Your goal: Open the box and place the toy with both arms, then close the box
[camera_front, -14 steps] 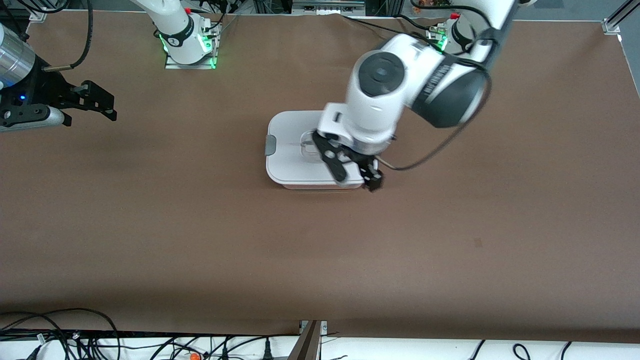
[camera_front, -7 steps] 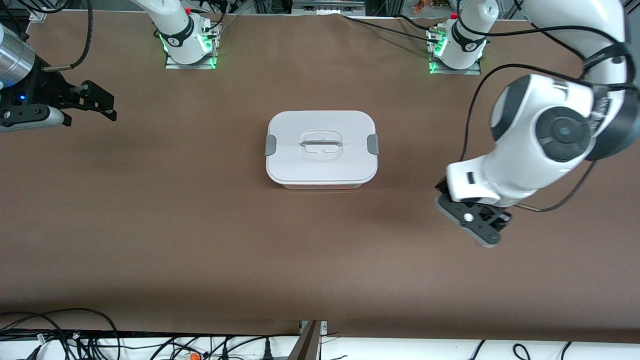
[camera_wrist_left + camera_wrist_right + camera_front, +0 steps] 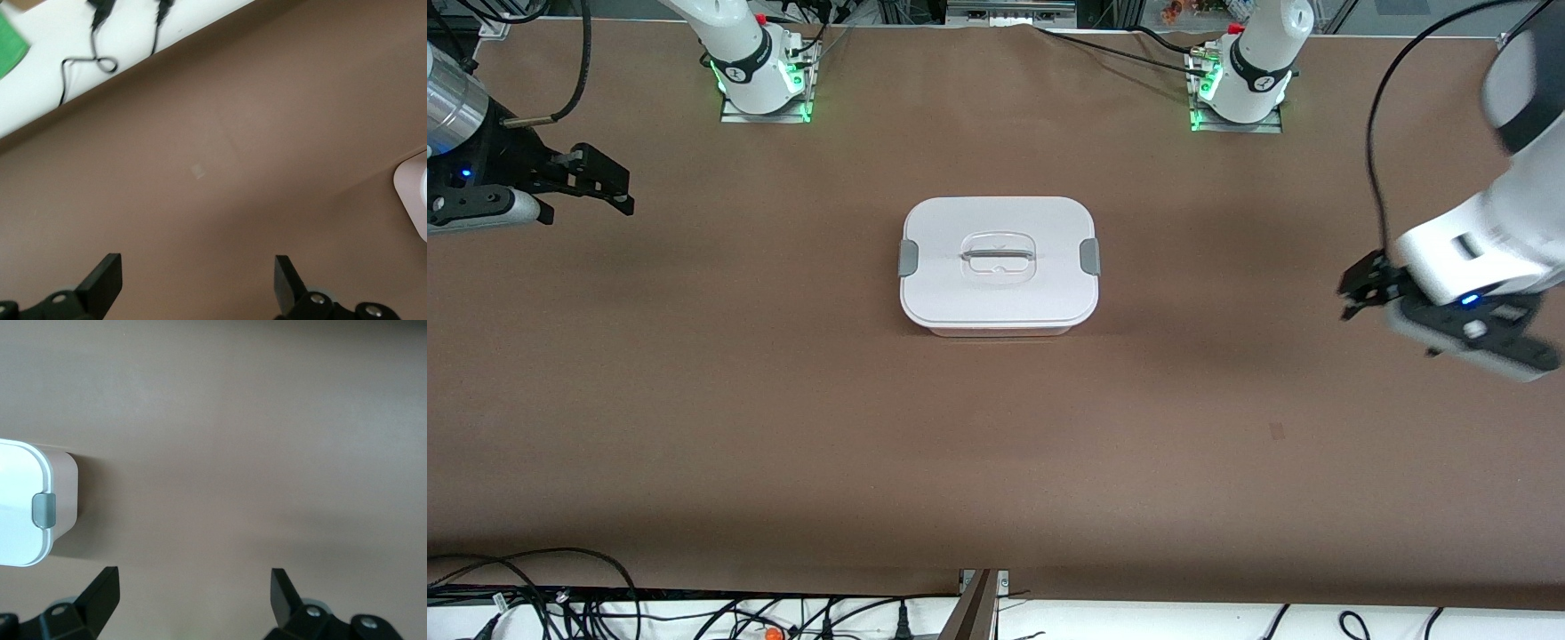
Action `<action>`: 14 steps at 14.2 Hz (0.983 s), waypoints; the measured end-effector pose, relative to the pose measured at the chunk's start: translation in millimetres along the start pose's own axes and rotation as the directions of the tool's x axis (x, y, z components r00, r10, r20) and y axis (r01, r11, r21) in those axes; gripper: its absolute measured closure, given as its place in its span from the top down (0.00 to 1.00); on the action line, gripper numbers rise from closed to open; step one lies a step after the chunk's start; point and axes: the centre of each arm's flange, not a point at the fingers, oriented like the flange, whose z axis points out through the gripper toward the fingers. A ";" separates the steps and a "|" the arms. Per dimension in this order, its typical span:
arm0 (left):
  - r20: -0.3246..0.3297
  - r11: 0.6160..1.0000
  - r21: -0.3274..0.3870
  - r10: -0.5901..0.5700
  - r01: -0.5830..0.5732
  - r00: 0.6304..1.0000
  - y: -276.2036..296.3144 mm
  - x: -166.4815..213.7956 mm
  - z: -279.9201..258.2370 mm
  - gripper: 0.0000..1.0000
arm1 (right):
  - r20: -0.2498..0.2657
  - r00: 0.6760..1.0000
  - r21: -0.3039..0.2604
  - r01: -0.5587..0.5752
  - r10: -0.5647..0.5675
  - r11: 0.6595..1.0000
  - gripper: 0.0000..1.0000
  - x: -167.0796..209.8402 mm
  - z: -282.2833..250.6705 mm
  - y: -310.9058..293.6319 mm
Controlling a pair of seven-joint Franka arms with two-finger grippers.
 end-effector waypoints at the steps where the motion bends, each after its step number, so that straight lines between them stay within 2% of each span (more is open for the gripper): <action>1: 0.017 0.998 0.003 -0.056 0.056 0.998 -10.0 -17.3 -3.7 1.00 | 0.000 1.000 0.000 0.000 0.000 1.000 1.00 0.0 0.0 0.0; 3: 0.065 0.988 -0.009 -0.153 0.154 0.986 -15.8 -42.0 -1.1 1.00 | 0.000 1.000 0.000 0.000 0.000 1.000 1.00 0.0 0.0 0.1; 6: 0.136 0.960 -0.052 -0.268 0.277 0.954 -2.5 -55.6 2.9 1.00 | 0.000 1.000 0.000 0.000 0.000 1.000 1.00 0.0 0.0 0.0; 14: 0.184 0.950 -0.056 -0.294 0.309 0.938 0.0 -55.8 19.4 1.00 | 0.000 1.000 0.001 -0.001 0.001 1.000 1.00 0.0 0.0 0.0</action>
